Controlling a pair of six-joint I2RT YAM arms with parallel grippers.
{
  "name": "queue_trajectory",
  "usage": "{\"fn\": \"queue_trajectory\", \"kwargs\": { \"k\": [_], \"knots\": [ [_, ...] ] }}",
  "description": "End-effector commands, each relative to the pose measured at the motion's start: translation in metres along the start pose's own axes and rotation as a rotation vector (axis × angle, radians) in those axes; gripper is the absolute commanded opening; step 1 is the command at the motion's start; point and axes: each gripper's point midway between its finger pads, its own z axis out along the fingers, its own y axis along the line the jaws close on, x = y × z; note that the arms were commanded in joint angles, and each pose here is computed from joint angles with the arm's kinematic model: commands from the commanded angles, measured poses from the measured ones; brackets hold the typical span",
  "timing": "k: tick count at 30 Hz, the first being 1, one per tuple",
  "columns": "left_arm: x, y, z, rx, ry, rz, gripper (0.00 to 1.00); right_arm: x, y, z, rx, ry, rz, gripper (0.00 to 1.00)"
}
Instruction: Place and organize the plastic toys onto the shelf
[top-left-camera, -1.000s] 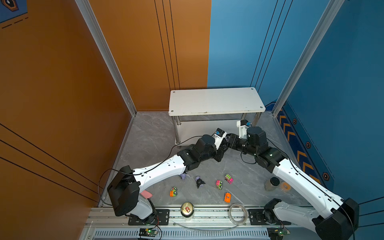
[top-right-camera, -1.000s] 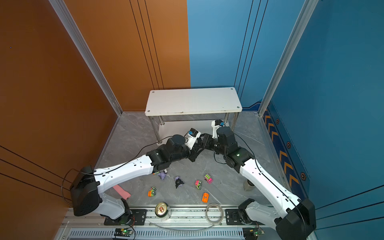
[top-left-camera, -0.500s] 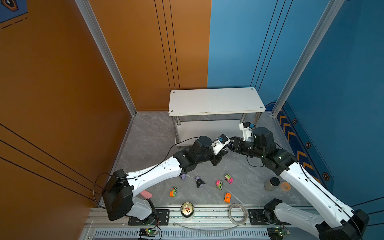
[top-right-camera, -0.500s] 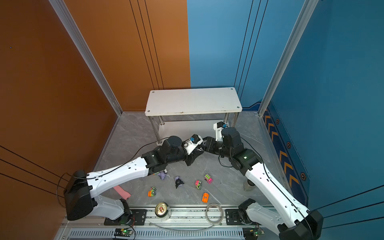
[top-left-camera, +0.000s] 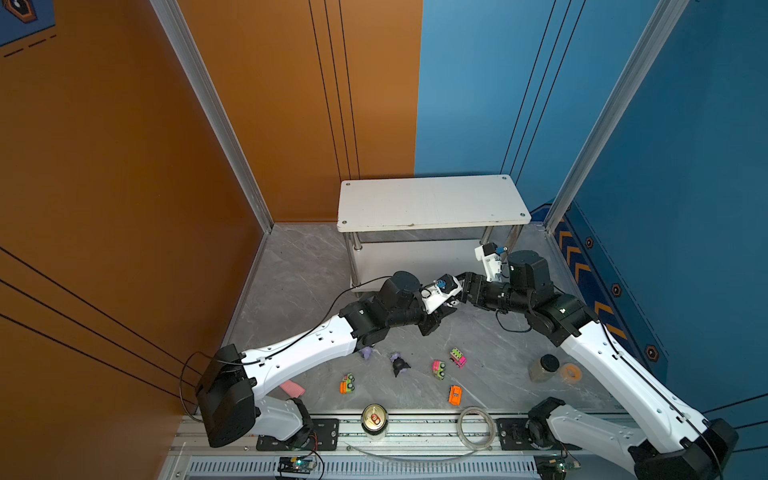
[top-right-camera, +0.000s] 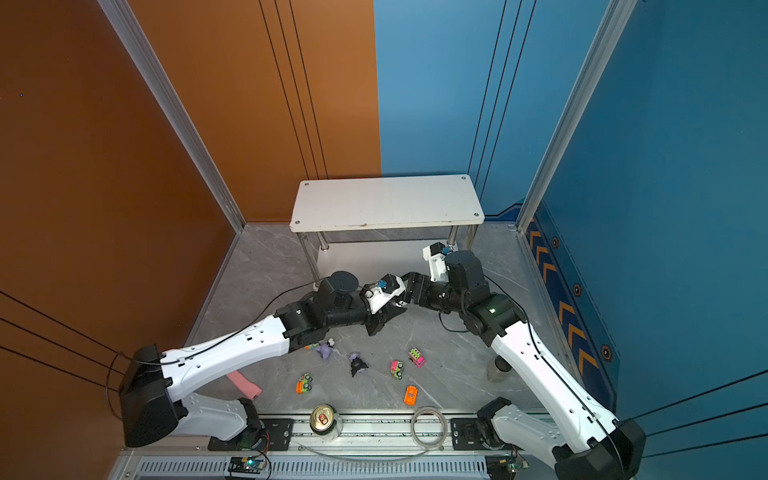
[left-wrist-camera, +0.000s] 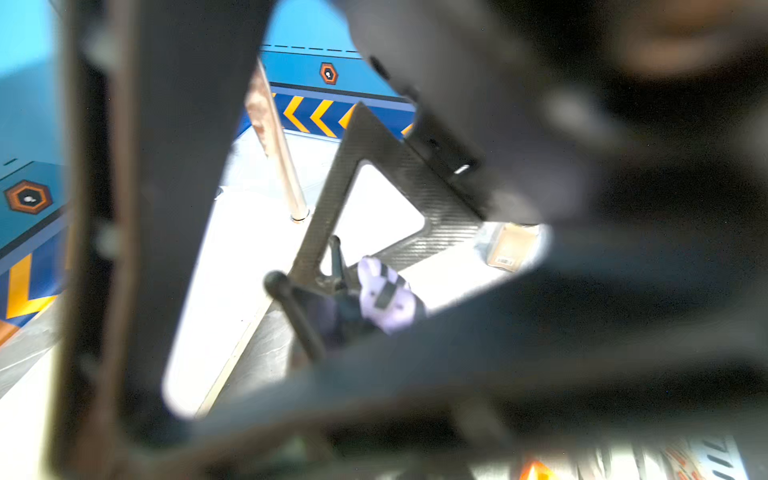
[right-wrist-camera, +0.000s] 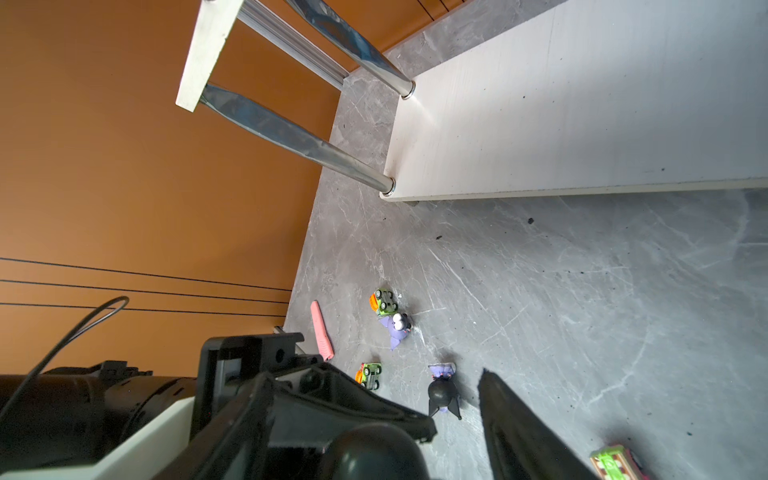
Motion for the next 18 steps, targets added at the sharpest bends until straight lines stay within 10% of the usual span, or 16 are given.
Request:
{"fn": "queue_trajectory", "kwargs": {
  "k": [1,12,18],
  "knots": [
    [-0.01,-0.011,-0.009,0.048,-0.031,0.028,0.08,-0.004,0.01,-0.001,-0.044,0.002,0.007,0.59],
    [-0.009,-0.004,-0.008,0.016,-0.032,0.016,0.19,0.001,0.006,-0.001,0.001,0.008,-0.016,0.19],
    [-0.012,0.01,-0.011,-0.049,-0.058,-0.041,0.98,-0.007,0.002,0.004,0.103,-0.038,-0.145,0.09]
  ]
}}
